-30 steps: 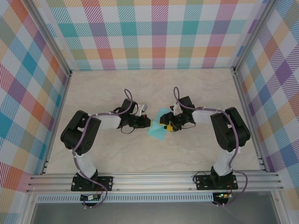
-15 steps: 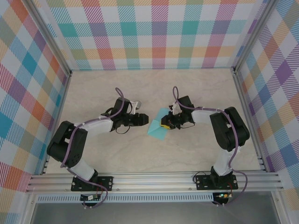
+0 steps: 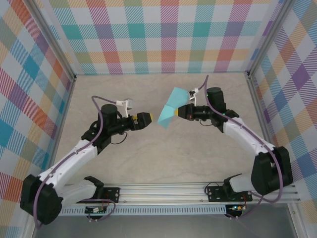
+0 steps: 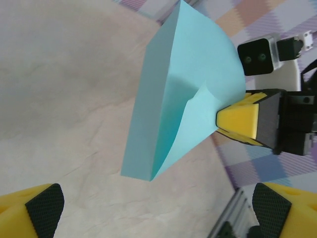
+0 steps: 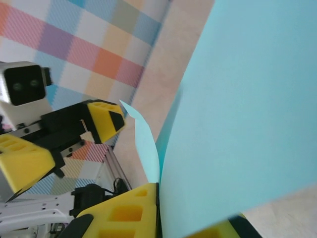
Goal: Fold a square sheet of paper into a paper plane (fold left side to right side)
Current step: Turn over the paper at the center of the table.
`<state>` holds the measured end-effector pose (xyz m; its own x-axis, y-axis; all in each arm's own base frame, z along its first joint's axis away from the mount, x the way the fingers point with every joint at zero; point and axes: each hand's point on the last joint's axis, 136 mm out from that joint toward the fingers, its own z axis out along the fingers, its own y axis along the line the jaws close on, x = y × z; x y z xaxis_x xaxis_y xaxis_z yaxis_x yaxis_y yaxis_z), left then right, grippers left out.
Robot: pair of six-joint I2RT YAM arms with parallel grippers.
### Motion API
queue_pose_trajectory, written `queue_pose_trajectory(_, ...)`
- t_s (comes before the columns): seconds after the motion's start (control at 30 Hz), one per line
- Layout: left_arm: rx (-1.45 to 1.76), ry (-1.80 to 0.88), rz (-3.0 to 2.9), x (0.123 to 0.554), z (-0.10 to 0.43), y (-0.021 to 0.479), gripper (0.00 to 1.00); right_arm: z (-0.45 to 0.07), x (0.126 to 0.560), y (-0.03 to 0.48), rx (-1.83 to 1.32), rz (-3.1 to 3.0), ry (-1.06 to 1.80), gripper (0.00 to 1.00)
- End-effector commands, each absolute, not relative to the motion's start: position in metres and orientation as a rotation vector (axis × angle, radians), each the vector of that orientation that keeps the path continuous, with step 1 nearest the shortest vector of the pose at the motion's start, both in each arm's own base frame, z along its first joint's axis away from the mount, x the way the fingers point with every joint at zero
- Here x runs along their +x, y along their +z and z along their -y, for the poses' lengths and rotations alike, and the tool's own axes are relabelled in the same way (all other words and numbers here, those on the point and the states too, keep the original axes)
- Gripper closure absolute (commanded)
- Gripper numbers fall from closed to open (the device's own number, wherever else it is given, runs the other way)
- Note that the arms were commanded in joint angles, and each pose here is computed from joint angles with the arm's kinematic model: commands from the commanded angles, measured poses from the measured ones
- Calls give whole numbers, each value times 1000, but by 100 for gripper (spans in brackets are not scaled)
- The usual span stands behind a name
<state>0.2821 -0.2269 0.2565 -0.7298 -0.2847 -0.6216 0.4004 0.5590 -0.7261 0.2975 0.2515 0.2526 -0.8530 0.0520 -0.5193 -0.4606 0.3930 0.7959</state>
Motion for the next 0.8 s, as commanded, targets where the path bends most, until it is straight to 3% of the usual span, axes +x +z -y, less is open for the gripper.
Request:
queue_pose_trajectory(0.0,138,-1385,-1914,270,235,314,0,-257,271,314,-591,-1980,1539,91)
queue_pose_trajectory(0.17,309,-1527,-1744,244,249,369,0,-262,239,372,-769,-1809,1600,90)
queue_pose_trajectory(0.4,539,-1599,-1580,203,275,410,5,-279,206,404,-936,-1711,1666,90)
queue_pose_trajectory(0.57,613,-1620,-1530,188,284,424,22,-284,188,416,-1006,-1660,1700,90)
queue_pose_trajectory(0.77,659,-1615,-1478,177,284,428,55,-282,180,419,-1015,-1651,1735,90)
